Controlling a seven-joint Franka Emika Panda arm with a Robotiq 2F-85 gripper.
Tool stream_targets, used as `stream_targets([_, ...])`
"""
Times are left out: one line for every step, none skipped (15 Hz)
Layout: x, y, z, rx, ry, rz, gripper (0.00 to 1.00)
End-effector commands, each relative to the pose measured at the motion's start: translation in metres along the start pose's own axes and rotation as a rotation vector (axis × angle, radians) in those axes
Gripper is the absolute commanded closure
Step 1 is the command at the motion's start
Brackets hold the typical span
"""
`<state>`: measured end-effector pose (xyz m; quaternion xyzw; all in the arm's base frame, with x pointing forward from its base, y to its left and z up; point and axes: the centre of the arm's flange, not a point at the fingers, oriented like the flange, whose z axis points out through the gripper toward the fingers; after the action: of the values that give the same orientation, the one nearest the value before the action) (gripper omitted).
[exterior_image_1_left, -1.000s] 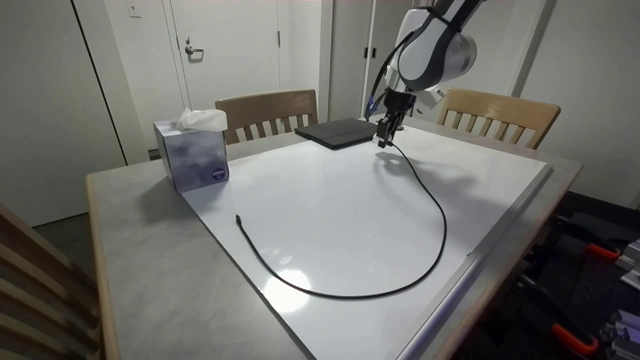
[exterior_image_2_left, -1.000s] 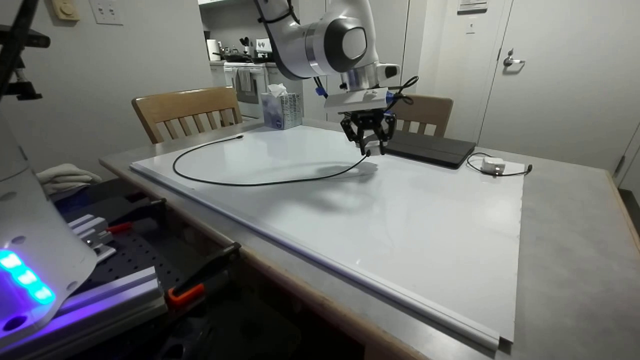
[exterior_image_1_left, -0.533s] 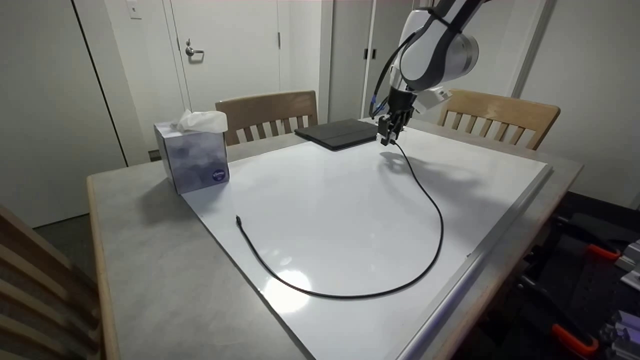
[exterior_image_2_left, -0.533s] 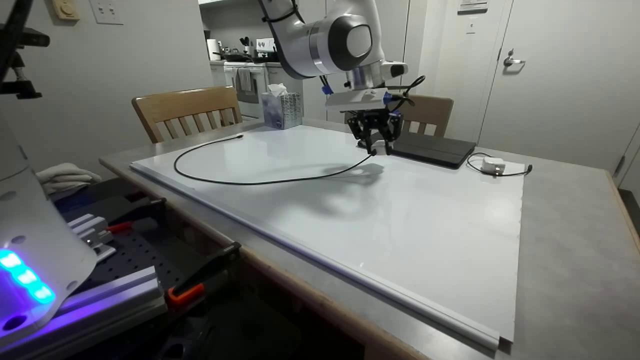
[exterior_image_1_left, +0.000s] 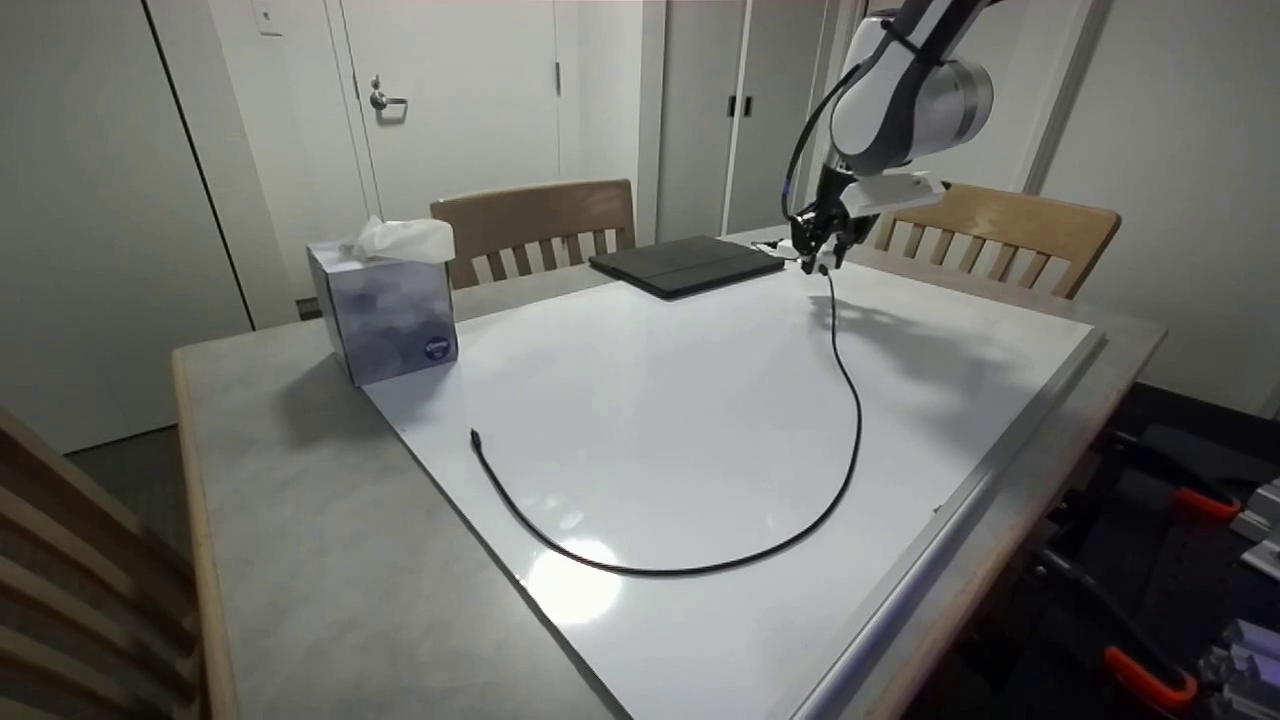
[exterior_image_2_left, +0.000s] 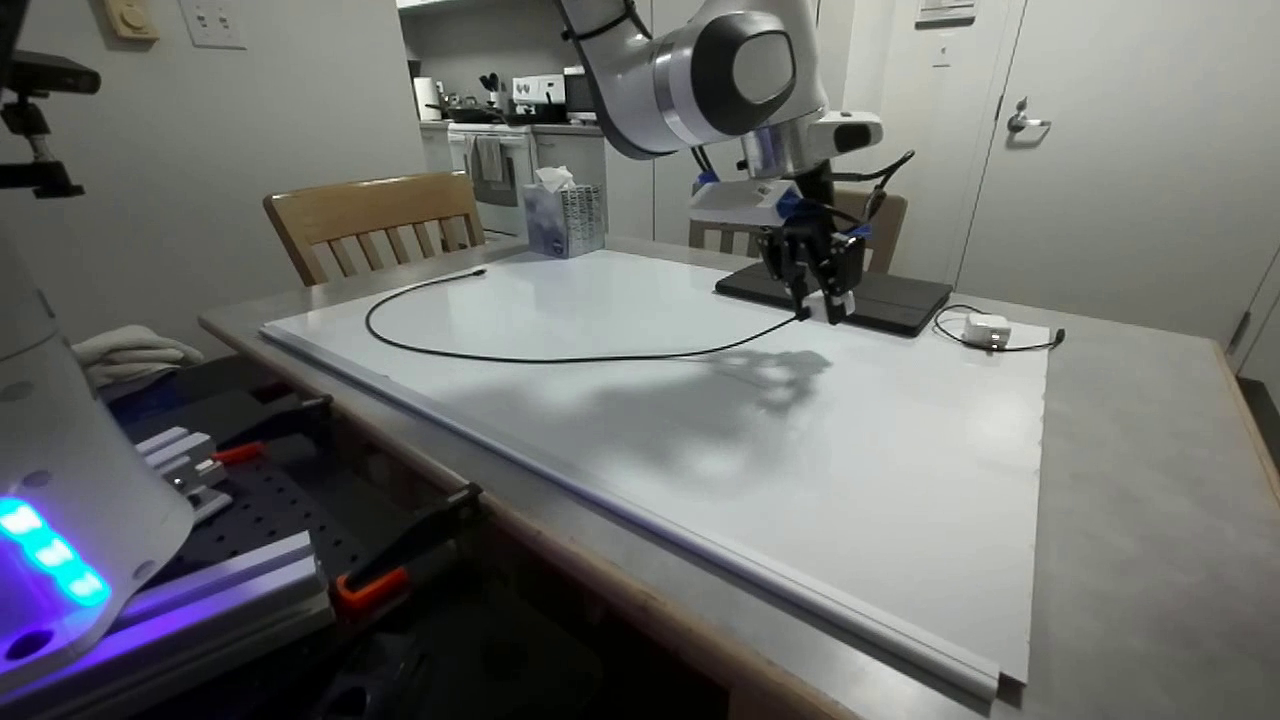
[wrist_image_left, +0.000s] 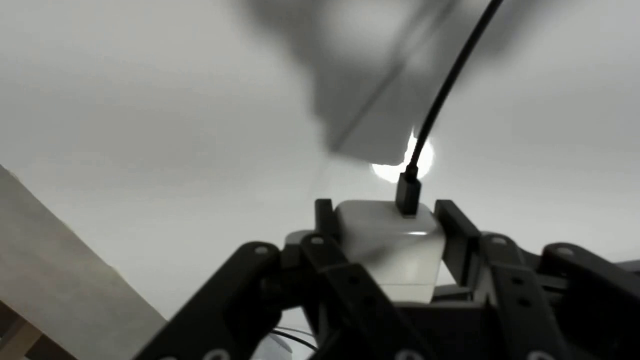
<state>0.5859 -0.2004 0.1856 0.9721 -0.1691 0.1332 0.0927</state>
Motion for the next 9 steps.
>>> stream_targets([0.000, 0.036, 0.006, -0.048, -0.008, 0.140, 0.73])
stream_targets([-0.001, 0.049, 0.008, -0.060, -0.011, 0.175, 0.73])
stream_targets([-0.002, 0.060, 0.009, -0.073, -0.013, 0.204, 0.73])
stream_targets([-0.003, 0.071, 0.009, -0.084, -0.019, 0.225, 0.73])
stream_targets([-0.004, 0.080, 0.012, -0.090, -0.023, 0.234, 0.73])
stream_targets([-0.004, 0.089, 0.014, -0.088, -0.029, 0.235, 0.73])
stream_targets([-0.006, 0.097, 0.016, -0.081, -0.036, 0.237, 0.73])
stream_targets([-0.007, 0.104, 0.019, -0.073, -0.043, 0.250, 0.73])
stream_targets([-0.009, 0.111, 0.022, -0.069, -0.046, 0.270, 0.73])
